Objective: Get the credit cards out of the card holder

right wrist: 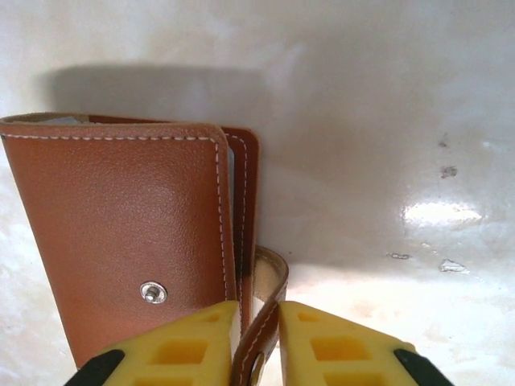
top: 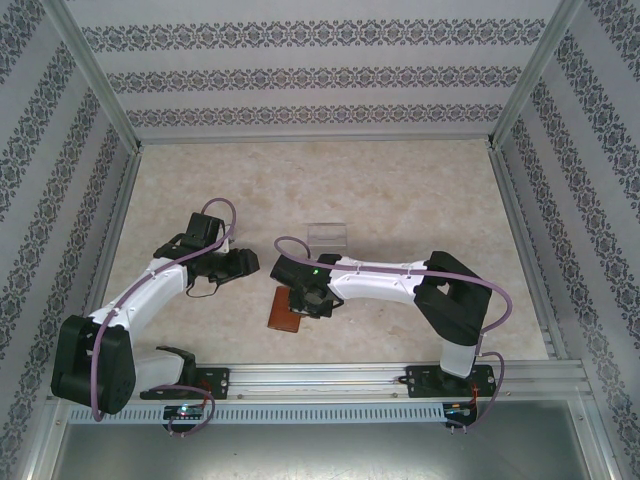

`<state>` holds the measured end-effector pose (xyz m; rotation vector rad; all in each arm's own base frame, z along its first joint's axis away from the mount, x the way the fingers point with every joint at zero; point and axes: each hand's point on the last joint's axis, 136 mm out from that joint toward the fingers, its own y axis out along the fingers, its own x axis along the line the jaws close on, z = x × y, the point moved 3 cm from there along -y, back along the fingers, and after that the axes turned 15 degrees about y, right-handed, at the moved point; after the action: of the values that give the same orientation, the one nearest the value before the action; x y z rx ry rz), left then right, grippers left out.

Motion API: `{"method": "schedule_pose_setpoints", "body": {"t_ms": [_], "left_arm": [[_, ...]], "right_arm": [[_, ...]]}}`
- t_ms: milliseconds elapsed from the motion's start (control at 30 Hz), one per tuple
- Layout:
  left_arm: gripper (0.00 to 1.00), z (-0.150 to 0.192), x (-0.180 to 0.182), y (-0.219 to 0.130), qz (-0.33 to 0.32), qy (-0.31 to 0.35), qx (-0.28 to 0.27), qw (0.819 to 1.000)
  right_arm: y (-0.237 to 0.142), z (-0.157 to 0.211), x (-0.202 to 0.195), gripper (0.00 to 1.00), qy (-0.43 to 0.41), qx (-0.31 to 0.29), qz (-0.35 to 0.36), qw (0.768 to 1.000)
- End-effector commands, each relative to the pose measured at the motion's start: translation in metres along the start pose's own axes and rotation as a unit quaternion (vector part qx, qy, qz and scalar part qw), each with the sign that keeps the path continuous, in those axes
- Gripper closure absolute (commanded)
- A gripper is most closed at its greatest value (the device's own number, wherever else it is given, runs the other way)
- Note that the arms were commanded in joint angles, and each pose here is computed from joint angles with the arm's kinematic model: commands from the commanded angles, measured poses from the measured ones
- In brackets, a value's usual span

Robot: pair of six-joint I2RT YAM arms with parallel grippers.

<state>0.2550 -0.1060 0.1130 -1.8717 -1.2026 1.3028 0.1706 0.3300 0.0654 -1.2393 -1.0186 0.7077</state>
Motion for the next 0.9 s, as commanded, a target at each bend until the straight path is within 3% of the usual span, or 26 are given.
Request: {"method": "schedule_pose_setpoints", "body": {"t_ms": [0,200,567,867], "left_arm": [[0.44,0.002,0.0,-0.002,-0.001,0.011,0.005,1.0],[0.44,0.014,-0.014,0.008,0.006,0.029,0.028,0.999],[0.43,0.052,-0.043,0.029,0.021,0.045,0.066,0.997],[0.32,0.06,-0.057,0.03,0.038,0.059,0.074,0.995]], "right_arm": [[-0.008,-0.002,0.007,0.83,-0.035,-0.025,-0.015,0.999],[-0.021,-0.002,0.022,0.9,-0.072,-0.038,-0.048,0.996],[-0.048,-0.002,0.027,0.96,-0.063,-0.05,-0.125,0.989],[-0.055,-0.002,0.023,0.98,-0.051,-0.051,-0.151,0.986]]}}
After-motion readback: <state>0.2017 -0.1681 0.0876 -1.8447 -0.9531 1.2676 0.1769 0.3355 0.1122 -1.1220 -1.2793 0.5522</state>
